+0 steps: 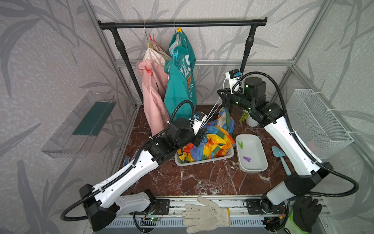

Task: Remove the clothespins securing jackets to the hanger
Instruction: Place the hanger on the clothesline.

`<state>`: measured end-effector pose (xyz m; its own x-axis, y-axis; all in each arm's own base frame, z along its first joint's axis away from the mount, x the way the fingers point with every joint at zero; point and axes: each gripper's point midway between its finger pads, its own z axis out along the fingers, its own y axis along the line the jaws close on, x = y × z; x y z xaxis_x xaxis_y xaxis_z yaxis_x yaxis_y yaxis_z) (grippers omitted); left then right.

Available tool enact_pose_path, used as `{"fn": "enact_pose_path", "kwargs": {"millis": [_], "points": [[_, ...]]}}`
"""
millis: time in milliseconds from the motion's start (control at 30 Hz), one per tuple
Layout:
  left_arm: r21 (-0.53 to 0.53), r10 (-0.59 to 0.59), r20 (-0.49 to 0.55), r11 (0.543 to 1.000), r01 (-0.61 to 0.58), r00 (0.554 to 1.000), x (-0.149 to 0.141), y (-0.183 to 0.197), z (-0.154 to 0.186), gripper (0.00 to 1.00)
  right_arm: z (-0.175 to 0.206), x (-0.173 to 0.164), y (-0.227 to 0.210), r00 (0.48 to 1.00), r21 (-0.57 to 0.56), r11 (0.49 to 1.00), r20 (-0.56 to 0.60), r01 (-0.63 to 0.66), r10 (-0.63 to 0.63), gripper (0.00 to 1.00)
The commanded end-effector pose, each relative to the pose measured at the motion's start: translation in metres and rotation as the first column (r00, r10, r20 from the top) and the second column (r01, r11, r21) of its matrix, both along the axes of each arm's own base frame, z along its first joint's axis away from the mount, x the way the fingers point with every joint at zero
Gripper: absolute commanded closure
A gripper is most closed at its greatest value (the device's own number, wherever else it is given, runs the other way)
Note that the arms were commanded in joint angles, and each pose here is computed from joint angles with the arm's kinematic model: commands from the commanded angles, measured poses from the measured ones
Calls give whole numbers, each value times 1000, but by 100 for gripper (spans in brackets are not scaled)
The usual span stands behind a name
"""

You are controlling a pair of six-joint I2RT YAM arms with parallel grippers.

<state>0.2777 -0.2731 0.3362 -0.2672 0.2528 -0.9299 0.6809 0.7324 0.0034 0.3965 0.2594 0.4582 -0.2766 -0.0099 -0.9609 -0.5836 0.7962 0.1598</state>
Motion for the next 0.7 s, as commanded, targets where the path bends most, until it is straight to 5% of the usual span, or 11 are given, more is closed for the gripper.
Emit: {"fn": "enact_pose_path", "kwargs": {"millis": [0, 400, 667], "points": [[13, 13, 9, 1000, -13, 1000, 2, 2, 6, 75, 18, -6, 3, 999, 15, 1000, 43, -18, 17, 100], [3, 6, 32, 1000, -6, 999, 3, 0, 12, 100, 16, -7, 6, 999, 2, 1000, 42, -29, 28, 100], [-38, 34, 41, 999, -33, 999, 6, 1, 21, 100, 16, -2, 12, 999, -7, 999, 28, -42, 42, 99]]}}
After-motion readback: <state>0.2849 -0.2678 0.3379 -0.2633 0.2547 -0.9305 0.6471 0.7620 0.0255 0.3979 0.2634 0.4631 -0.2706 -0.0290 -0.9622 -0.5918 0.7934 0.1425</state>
